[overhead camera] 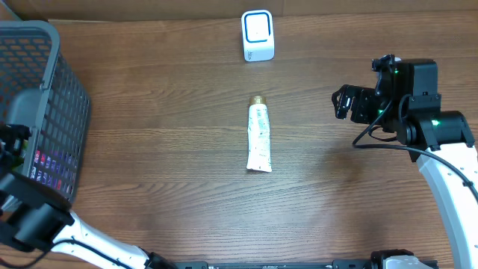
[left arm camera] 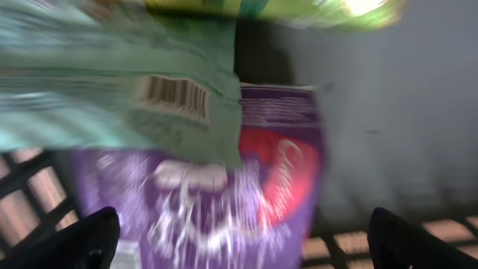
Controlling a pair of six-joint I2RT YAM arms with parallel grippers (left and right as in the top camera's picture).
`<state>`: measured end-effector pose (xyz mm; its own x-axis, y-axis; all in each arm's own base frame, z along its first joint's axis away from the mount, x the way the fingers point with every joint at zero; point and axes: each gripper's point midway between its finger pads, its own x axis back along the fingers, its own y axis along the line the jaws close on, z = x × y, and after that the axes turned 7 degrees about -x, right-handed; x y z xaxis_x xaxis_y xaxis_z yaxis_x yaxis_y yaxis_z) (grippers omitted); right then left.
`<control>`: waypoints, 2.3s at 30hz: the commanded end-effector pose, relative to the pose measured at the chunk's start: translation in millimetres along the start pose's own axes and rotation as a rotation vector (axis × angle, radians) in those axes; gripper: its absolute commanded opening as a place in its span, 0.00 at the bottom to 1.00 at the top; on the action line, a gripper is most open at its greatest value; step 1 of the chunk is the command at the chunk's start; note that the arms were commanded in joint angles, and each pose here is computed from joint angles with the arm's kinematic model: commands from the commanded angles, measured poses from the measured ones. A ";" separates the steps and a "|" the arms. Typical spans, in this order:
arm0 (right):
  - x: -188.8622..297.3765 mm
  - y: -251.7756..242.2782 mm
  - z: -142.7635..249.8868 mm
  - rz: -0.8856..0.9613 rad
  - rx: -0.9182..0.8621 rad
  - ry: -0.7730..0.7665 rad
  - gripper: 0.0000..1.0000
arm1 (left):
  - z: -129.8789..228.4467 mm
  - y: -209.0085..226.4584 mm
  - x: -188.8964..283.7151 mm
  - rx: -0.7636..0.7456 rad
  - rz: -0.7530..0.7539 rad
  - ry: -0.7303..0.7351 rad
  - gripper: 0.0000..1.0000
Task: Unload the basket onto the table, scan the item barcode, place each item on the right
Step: 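Return the left gripper to the basket and grasp the purple Carefree pack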
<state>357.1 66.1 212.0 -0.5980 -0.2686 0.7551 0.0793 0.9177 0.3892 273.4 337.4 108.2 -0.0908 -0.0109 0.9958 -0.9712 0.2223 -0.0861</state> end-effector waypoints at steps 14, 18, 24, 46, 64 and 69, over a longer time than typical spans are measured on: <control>4.9 1.6 -7.8 -0.004 0.008 -0.020 1.00 | 2.0 4.9 -34.6 -0.108 -0.193 0.009 0.19; 4.9 1.6 -7.8 -0.004 0.008 -0.020 1.00 | 3.7 5.2 -34.3 -0.131 -0.195 0.018 0.04; 4.9 1.6 -7.8 -0.004 0.008 -0.020 1.00 | 2.2 0.6 -8.8 -0.139 -0.177 0.000 0.04; 4.9 1.6 -7.8 -0.004 0.008 -0.020 1.00 | 9.2 -14.6 109.6 -0.154 -0.050 -0.169 0.88; 4.9 1.6 -7.8 -0.004 0.008 -0.020 1.00 | 40.4 16.6 -36.7 -0.110 -0.173 0.049 0.88; 4.9 1.6 -7.8 -0.004 0.008 -0.020 1.00 | 44.8 27.0 -62.5 -0.109 -0.206 0.045 0.92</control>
<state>357.0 65.9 211.8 -0.5975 -0.2675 0.7560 0.0799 0.9182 0.3881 255.3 307.2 61.1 0.0696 -0.0401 0.9968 -0.9376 0.3385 0.0791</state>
